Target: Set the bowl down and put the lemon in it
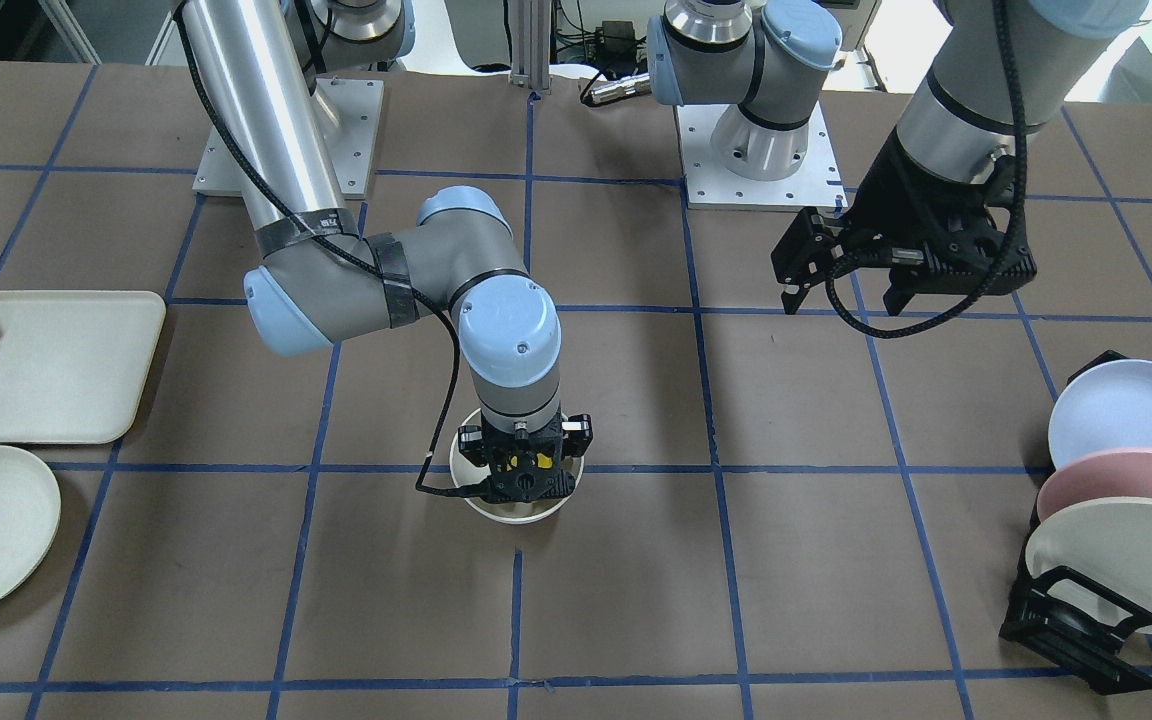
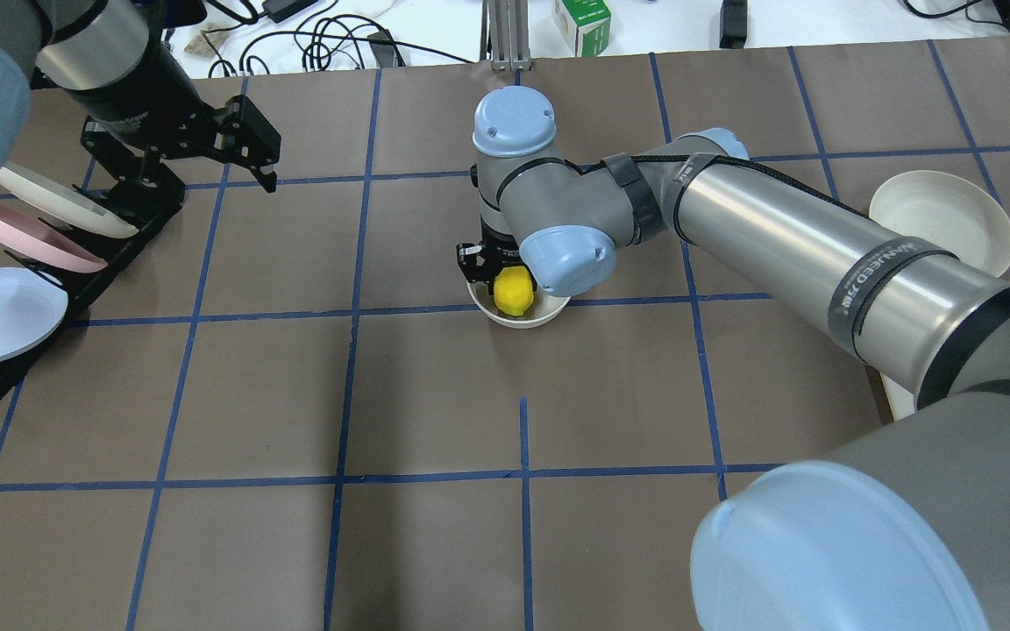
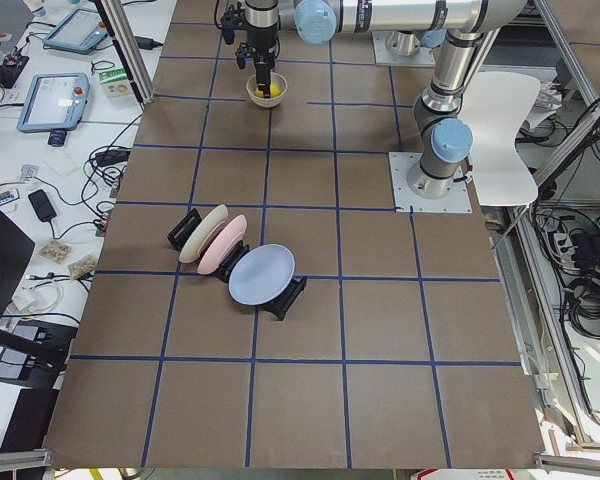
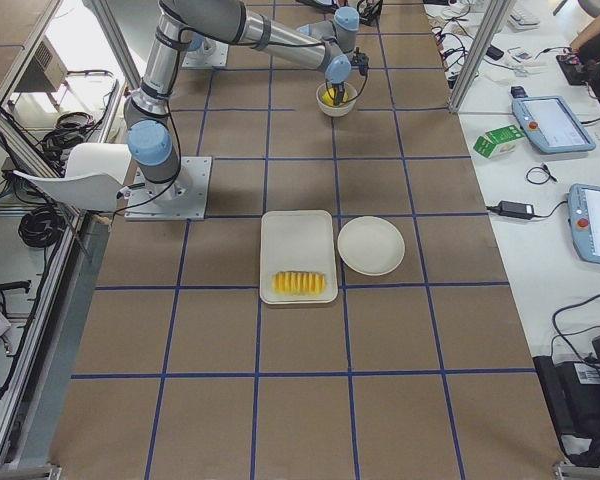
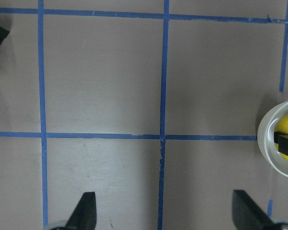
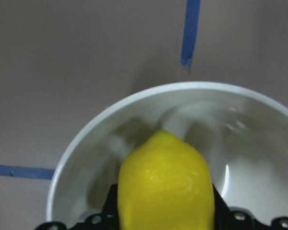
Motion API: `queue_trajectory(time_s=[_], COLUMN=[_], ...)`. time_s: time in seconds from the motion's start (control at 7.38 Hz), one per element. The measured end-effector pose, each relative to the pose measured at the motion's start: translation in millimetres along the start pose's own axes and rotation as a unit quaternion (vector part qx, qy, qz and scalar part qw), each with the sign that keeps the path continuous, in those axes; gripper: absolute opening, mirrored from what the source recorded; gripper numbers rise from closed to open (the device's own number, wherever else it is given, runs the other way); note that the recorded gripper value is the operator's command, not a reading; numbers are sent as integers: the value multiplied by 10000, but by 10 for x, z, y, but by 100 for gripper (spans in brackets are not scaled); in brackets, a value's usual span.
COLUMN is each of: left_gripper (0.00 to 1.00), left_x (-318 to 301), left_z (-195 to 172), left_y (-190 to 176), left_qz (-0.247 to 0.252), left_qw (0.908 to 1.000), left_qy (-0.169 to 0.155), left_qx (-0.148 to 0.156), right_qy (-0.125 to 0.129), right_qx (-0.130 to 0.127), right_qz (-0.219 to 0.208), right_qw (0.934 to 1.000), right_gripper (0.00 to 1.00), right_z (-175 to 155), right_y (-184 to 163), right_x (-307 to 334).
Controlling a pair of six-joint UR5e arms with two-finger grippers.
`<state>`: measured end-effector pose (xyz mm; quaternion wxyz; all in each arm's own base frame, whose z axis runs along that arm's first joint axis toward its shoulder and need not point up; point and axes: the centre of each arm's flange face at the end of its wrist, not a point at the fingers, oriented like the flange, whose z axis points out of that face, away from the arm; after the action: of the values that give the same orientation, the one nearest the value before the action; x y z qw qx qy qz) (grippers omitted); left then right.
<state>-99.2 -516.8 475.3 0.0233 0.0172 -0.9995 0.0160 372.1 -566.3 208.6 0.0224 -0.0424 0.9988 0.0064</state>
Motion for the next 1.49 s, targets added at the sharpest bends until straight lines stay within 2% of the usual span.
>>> queue_trajectory(time_s=[0.14,0.27,0.54,0.81,0.95,1.08,1.22,1.49], left_gripper=[100,100,100,100,100,100,100,100], left_x=[19,29,22,1,1,5,6,3], left_z=[67,93,92,56,41,39,39,53], left_y=[107,166,198,197,197,196,196,187], left_qz=[10,17,26,55,66,71,71,70], left_qw=[10000,10000,9999,9997,9997,9998,9998,9997], left_qy=[-1,-3,-67,-210,-218,-206,-203,-210], left_qx=[-67,-91,-92,-60,-46,-43,-46,-72], right_qy=[34,2,-113,-11,36,85,116,124], right_qx=[55,225,687,705,606,469,398,377], right_qz=[13,32,130,635,859,850,662,409], right_qw=[10000,9997,9975,9955,9945,9952,9969,9984], right_gripper=[100,100,100,100,100,100,100,100], right_z=[-72,-332,-1360,-2346,-2664,-2835,-2911,-2949], right_y=[-2,-2,200,521,681,802,863,905], right_x=[18,47,217,932,1326,1631,1797,1889])
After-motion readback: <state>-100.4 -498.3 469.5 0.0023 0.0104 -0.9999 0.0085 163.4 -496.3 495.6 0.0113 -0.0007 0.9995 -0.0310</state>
